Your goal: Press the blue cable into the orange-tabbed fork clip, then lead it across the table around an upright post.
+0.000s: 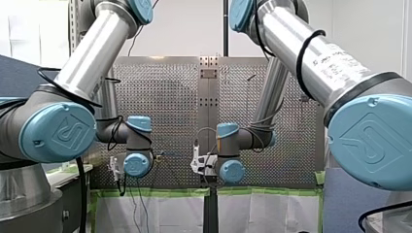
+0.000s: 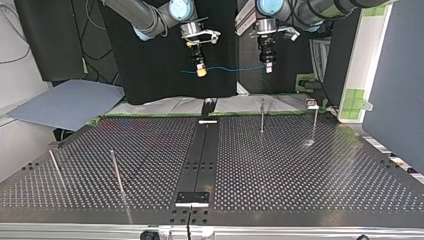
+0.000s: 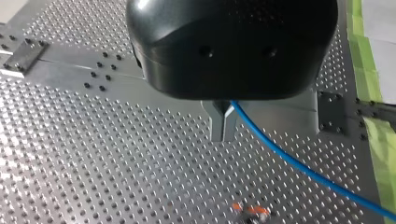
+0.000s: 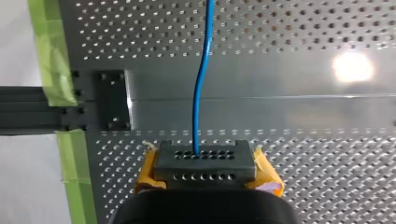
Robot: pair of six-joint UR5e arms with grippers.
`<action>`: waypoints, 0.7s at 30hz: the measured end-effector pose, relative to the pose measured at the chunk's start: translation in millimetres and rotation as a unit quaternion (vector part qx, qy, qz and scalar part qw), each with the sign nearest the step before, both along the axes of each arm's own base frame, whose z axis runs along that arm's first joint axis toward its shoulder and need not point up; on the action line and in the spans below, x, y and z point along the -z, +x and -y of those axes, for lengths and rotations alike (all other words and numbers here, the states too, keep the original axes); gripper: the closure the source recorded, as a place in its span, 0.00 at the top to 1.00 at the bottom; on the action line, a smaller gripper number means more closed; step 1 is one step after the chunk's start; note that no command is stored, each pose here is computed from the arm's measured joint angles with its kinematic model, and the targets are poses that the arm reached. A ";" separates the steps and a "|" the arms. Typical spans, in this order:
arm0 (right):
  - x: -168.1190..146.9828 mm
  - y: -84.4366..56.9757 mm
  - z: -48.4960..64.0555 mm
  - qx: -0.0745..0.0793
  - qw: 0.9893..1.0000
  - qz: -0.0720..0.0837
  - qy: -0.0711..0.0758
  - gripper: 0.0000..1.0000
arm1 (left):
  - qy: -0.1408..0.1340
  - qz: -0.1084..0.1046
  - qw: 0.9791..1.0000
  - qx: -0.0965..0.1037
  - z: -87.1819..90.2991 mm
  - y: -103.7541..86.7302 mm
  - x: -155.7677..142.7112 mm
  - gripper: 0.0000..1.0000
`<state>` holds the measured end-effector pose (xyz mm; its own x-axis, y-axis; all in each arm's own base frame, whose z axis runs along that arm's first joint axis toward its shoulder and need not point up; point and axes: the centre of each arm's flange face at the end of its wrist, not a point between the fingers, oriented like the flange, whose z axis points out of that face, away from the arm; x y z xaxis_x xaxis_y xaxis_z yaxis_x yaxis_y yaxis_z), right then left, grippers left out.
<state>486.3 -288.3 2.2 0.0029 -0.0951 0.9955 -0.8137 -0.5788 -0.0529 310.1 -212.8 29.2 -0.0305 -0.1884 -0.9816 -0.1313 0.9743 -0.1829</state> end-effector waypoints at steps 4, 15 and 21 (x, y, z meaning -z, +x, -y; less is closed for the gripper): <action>4.7 1.4 4.8 0.003 1.000 0.000 0.000 0.00 | 0.005 -0.006 1.000 -0.002 -9.8 1.8 11.3 0.00; 27.8 11.5 20.2 0.008 1.000 -0.004 0.004 0.00 | 0.011 -0.007 1.000 -0.002 -31.7 16.4 32.8 0.00; 45.5 17.1 27.1 0.009 1.000 -0.016 0.014 0.00 | 0.008 0.005 1.000 -0.002 -41.6 35.8 31.5 0.00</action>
